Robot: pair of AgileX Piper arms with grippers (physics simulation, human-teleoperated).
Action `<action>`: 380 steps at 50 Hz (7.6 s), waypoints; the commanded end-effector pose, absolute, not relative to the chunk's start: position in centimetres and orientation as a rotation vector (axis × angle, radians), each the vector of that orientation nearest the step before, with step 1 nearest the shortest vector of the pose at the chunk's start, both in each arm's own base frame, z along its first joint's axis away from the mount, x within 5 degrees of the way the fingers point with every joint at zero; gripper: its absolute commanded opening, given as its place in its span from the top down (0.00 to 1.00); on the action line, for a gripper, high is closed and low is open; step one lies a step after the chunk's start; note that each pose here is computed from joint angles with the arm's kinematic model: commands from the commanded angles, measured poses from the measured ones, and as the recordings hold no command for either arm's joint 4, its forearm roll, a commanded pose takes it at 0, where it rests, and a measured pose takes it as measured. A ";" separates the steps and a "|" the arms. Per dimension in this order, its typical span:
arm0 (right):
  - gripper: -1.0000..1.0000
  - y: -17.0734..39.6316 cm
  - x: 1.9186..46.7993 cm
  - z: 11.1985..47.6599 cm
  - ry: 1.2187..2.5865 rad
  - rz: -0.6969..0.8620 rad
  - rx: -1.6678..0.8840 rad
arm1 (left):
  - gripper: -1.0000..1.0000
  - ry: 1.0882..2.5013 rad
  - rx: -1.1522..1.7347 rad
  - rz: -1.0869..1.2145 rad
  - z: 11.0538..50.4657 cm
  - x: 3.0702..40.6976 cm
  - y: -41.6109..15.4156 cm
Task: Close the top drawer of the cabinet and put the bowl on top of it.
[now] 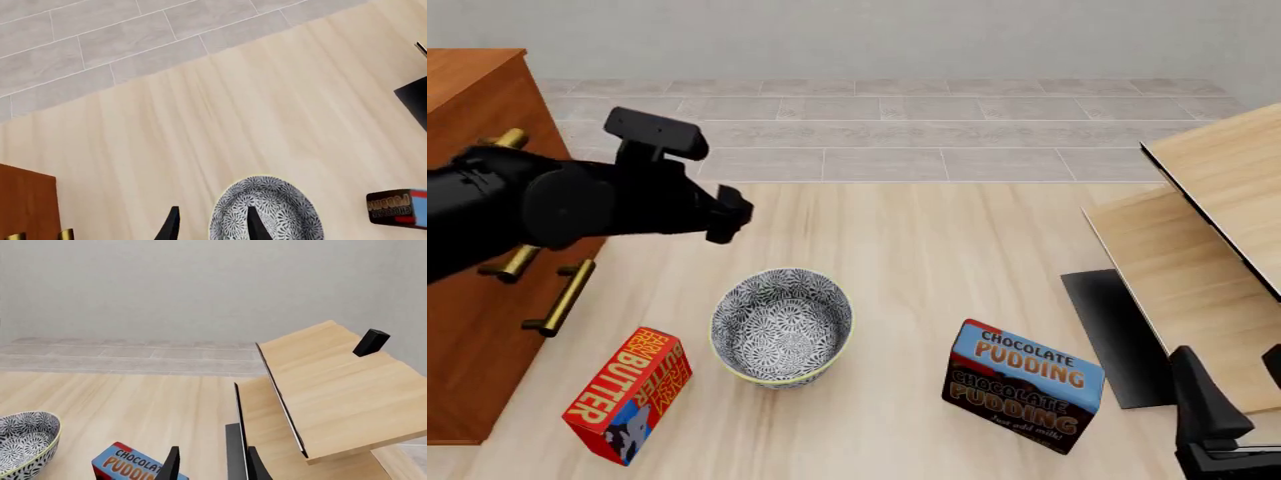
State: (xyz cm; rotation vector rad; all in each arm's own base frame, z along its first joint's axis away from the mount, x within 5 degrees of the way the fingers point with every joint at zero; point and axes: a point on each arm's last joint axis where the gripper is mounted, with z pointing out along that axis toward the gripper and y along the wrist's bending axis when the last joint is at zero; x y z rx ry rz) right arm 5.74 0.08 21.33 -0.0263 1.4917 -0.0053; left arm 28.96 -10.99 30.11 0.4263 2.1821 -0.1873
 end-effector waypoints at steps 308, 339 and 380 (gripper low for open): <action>0.00 0.1 5.6 21.4 1.480 -0.005 -0.034 | 1.00 1.764 -1.409 0.000 49.6 21.1 16.9; 0.00 0.1 5.6 21.4 1.482 -0.004 -0.037 | 1.00 1.825 -1.466 0.027 46.7 22.8 19.3; 0.00 0.1 5.6 21.4 1.481 -0.004 -0.035 | 0.00 1.771 -1.382 0.047 48.1 21.9 18.7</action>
